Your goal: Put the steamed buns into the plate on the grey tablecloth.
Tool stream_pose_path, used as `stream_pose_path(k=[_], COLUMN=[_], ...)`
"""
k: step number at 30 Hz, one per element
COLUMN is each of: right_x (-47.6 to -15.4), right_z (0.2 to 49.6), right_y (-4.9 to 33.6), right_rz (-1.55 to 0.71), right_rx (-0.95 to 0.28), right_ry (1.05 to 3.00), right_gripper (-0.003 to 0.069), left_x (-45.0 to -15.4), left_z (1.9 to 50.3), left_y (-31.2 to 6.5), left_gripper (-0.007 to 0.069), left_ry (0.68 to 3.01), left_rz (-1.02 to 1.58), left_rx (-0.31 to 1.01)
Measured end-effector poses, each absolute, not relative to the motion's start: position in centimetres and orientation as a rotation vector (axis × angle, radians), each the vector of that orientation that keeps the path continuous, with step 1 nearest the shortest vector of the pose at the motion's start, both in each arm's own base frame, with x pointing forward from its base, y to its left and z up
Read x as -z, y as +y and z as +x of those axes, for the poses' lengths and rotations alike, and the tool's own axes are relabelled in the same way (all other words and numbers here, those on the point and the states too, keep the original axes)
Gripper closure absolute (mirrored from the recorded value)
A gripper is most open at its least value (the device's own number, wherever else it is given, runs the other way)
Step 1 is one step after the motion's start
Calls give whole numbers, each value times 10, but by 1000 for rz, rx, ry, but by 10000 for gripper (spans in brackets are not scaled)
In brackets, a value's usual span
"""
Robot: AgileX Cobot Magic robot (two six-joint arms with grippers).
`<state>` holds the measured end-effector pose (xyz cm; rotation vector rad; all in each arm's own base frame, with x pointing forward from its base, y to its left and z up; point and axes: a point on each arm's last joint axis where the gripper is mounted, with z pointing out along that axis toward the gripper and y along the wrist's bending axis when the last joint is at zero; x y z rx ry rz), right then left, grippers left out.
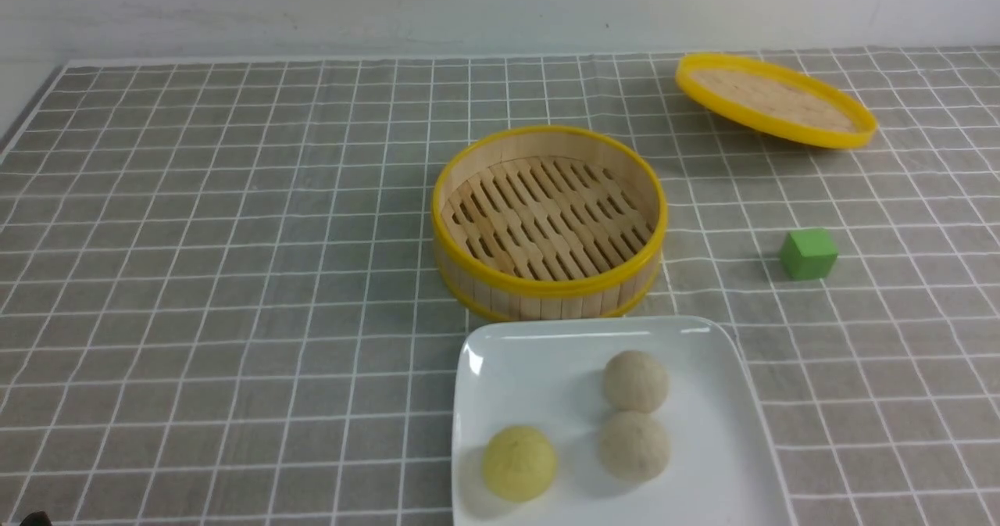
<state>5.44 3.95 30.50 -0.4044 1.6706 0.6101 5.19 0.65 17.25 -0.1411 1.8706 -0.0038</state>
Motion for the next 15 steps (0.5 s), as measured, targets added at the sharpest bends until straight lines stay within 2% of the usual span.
stream_pose_path(k=[15], right_x=[-300], right_z=[53], right_y=[38], right_rz=[-404], right_rx=[-609], right_ry=[1670], right_gripper=[657], left_x=[-172], left_z=[52], left_y=[6], left_gripper=[384], left_ry=[1871], left_rz=[-141], left_rx=[4])
